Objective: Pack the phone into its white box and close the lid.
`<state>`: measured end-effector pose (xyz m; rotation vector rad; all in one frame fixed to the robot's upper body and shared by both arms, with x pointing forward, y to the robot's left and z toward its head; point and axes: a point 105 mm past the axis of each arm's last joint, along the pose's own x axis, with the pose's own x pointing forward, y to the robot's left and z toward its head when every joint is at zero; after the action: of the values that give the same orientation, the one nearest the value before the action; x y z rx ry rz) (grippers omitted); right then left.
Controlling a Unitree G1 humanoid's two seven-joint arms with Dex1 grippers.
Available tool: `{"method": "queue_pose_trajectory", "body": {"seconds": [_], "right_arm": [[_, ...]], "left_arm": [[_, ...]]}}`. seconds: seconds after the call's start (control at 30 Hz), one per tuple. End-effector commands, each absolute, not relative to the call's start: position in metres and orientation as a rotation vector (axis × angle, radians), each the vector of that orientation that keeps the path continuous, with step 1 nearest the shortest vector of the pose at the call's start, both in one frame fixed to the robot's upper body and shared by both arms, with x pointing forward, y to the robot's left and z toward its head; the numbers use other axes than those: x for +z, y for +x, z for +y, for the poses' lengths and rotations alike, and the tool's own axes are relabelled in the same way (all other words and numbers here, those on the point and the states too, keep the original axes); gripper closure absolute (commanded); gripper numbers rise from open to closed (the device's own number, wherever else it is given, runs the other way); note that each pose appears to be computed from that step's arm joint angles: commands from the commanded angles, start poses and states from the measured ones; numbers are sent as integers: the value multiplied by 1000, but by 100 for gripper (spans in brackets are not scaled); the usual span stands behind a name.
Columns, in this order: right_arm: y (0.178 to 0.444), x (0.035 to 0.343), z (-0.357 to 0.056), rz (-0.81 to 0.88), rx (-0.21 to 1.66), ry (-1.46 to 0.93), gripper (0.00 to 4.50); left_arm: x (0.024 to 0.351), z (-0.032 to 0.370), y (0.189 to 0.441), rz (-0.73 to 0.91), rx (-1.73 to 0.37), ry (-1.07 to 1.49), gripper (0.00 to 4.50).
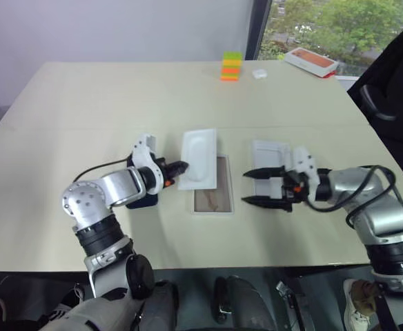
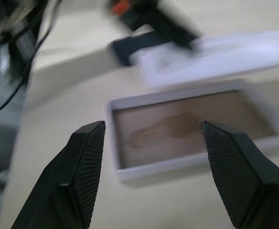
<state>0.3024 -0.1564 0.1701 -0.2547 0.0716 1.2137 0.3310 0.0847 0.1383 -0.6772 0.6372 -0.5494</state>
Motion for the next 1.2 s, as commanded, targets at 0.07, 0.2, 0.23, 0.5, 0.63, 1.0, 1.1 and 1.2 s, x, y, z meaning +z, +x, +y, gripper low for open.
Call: {"method": "queue_pose_trajectory", "body": {"seconds": [0.07,0.2,0.23,0.5,0.63,1.0,1.1,1.2], "right_arm": [[303,174,-156,13,1202,-275,117],[304,174,-156,1,1190,-273,117],[304,174,-156,1,1189,-278,117],[307,167,-152,5,1190,-310,117],[310,164,-150,7,1190,-328,113],[315,161,-146,3,1191,-329,113],[317,163,-142,-11,1191,-333,113],[318,165,-139,-17,1193,-333,113]], "left_arm": [[136,70,322,660,-607,-638,450],[127,72,320,689,-573,-597,450],[126,72,320,691,-571,-587,450],[124,61,312,697,-595,-558,450],[127,61,313,681,-592,-568,382],[161,67,324,566,-616,-508,218],[176,67,325,527,-671,-492,218],[167,67,319,560,-695,-456,218]]}}
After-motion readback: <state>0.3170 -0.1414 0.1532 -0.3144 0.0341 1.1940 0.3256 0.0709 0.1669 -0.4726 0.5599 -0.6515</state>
